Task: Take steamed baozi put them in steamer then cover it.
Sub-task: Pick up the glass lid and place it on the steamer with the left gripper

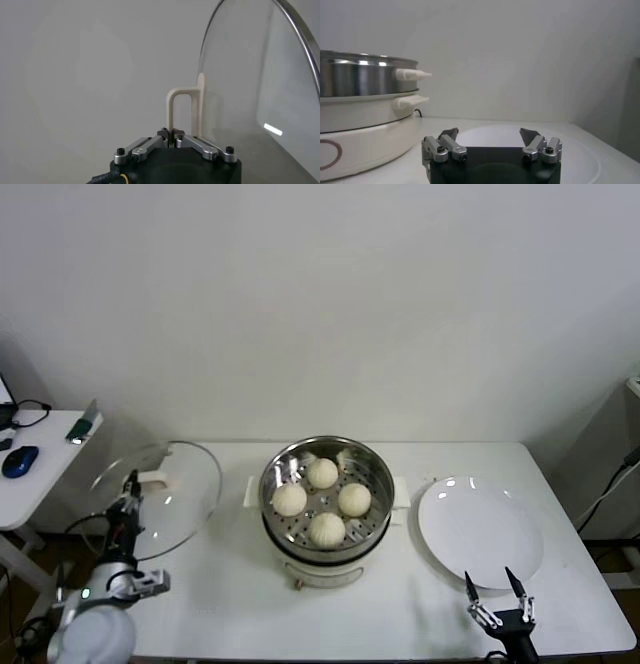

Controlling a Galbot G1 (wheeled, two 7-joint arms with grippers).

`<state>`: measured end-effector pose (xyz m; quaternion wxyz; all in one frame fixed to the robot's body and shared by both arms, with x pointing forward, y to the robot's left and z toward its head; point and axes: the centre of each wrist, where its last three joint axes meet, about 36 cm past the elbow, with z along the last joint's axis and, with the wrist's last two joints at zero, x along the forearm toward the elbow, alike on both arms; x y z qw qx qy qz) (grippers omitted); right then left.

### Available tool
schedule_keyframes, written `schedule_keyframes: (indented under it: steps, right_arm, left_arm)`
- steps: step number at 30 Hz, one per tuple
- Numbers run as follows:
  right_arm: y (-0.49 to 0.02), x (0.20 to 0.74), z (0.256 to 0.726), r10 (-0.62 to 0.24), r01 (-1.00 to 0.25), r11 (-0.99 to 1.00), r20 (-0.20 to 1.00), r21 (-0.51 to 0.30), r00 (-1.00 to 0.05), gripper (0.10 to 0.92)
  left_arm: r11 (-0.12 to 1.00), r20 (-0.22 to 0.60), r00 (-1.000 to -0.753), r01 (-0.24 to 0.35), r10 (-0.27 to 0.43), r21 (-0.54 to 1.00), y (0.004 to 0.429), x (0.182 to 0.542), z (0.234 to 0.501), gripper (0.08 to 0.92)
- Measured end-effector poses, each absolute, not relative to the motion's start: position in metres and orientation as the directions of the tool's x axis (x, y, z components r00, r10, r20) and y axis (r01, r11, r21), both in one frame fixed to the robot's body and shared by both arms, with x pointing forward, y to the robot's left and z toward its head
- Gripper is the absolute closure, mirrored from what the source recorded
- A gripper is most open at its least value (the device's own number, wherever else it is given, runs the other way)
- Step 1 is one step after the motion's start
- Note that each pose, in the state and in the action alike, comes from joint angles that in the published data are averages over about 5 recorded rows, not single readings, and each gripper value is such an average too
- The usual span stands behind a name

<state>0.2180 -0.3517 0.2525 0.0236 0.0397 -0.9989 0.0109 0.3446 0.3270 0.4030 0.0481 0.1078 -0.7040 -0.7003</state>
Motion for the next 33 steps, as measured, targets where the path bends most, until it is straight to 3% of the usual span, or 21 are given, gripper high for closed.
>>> schedule_keyframes:
  steps: [11,33]
  right_arm:
    - [-0.346,0.219,0.248,-0.074,-0.075,0.997,0.043,-0.027,-0.996,0.2]
    - [-0.347,0.223,0.247,-0.05,-0.052,0.997,0.039,-0.054,-0.998,0.2]
  left_arm:
    - [0.044,-0.093,-0.98,-0.102,-0.178,0.994,0.251,0.349,0.446,0.862]
    - [0.12,-0.03,-0.999,-0.035,-0.045,0.992,0.107,0.365,0.459,0.862]
